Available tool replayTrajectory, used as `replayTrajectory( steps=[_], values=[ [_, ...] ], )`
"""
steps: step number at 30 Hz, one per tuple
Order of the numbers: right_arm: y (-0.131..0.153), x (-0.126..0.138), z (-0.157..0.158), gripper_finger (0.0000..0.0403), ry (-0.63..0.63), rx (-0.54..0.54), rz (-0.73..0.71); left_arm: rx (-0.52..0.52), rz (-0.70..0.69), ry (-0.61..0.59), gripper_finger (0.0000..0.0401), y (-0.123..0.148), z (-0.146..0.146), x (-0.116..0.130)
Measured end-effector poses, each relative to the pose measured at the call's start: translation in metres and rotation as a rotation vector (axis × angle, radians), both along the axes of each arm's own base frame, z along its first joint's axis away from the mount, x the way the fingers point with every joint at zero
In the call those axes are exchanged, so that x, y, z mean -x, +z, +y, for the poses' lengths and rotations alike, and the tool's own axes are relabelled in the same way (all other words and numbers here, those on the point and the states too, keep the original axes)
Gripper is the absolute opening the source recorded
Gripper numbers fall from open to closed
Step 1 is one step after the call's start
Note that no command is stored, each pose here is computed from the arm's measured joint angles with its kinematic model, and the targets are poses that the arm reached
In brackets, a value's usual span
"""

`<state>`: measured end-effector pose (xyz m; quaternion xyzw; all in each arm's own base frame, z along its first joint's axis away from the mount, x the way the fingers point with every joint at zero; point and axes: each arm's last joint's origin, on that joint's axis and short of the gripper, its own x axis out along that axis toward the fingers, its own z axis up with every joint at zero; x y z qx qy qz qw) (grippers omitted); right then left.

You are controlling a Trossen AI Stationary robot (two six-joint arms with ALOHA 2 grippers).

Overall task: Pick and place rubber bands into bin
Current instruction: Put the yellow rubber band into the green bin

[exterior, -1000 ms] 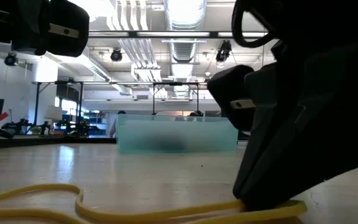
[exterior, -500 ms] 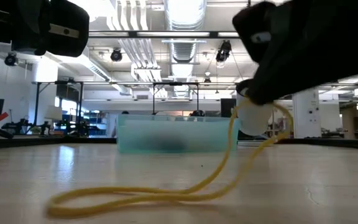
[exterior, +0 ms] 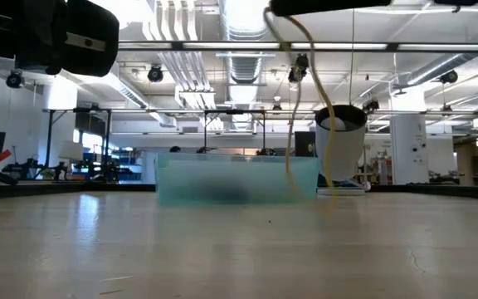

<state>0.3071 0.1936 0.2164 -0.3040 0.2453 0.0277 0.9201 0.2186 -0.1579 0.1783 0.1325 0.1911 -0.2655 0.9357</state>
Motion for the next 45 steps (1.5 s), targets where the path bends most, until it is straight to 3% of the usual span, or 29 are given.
replayTrajectory(
  steps=[7,16,26,31,45],
  values=[
    [0.018,-0.018,-0.041,0.0008,-0.095,0.061,-0.052,-0.001,0.0,0.0,0.0093,0.0,0.0,0.0],
    [0.027,-0.043,-0.125,0.0009,-0.311,0.088,-0.068,-0.001,0.001,-0.001,0.0093,-0.001,0.0,0.0],
    [0.029,-0.052,-0.202,0.0009,-0.412,-0.074,-0.089,-0.003,0.003,-0.001,0.0093,-0.001,0.0,0.001],
    [0.028,-0.052,-0.221,0.0009,-0.406,-0.155,-0.084,-0.003,0.003,-0.001,0.0093,-0.001,0.0,0.001],
    [0.027,-0.049,-0.25,0.0009,-0.491,-0.212,-0.1,-0.008,-0.001,-0.003,0.0093,-0.001,0.001,0.0]
  ],
)
